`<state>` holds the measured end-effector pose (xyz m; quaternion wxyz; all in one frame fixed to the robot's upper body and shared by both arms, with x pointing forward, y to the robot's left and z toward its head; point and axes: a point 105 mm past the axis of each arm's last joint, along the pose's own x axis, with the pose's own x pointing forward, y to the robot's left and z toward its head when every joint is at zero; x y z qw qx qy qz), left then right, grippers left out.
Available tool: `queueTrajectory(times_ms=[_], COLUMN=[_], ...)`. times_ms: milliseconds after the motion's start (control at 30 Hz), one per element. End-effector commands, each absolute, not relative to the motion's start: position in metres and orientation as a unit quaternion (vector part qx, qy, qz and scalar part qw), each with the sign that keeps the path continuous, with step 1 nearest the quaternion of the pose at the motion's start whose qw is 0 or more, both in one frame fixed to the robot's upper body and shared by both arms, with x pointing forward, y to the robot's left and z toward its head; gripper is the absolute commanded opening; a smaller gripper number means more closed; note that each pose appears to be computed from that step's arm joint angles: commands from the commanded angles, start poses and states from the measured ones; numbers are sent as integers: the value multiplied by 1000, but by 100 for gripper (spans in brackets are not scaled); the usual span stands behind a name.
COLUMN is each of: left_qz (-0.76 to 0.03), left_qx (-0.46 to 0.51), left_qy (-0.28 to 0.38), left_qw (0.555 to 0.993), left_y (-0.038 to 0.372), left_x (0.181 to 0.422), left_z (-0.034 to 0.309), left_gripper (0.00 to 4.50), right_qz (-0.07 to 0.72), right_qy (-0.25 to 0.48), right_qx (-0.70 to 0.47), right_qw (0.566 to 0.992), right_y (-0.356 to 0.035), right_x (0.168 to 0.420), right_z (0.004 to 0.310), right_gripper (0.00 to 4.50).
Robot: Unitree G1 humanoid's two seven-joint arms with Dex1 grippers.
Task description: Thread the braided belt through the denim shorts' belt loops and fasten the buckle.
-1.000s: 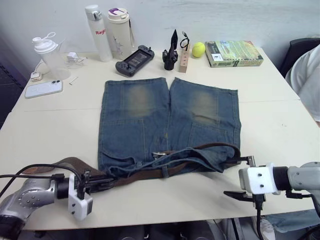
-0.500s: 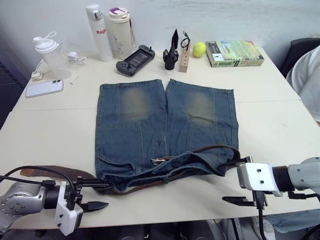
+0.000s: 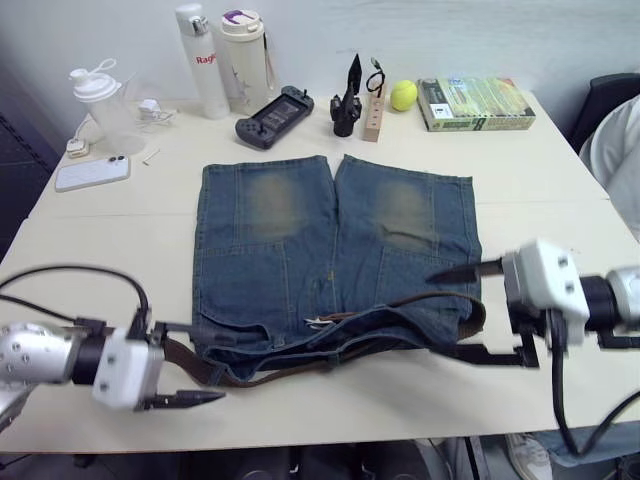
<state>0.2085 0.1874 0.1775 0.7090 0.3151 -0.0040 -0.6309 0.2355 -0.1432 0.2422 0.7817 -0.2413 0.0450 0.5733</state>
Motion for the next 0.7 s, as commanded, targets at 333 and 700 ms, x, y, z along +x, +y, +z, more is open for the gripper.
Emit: queueTrajectory(times_ms=[333,700], left_qz=[-477,-494], left_qx=[178,188], left_qy=[70,186], left_qw=[858,828], left_y=[214,224], left_x=[335,333], left_z=[166,111], left_gripper=[341,345], right_qz=[327,361], right_qy=[166,275], right_qx=[-179,-196], right_qw=[913,869], right_y=[-163,-172], right_x=[390,386], right_z=[191,137], right_gripper=[450,424])
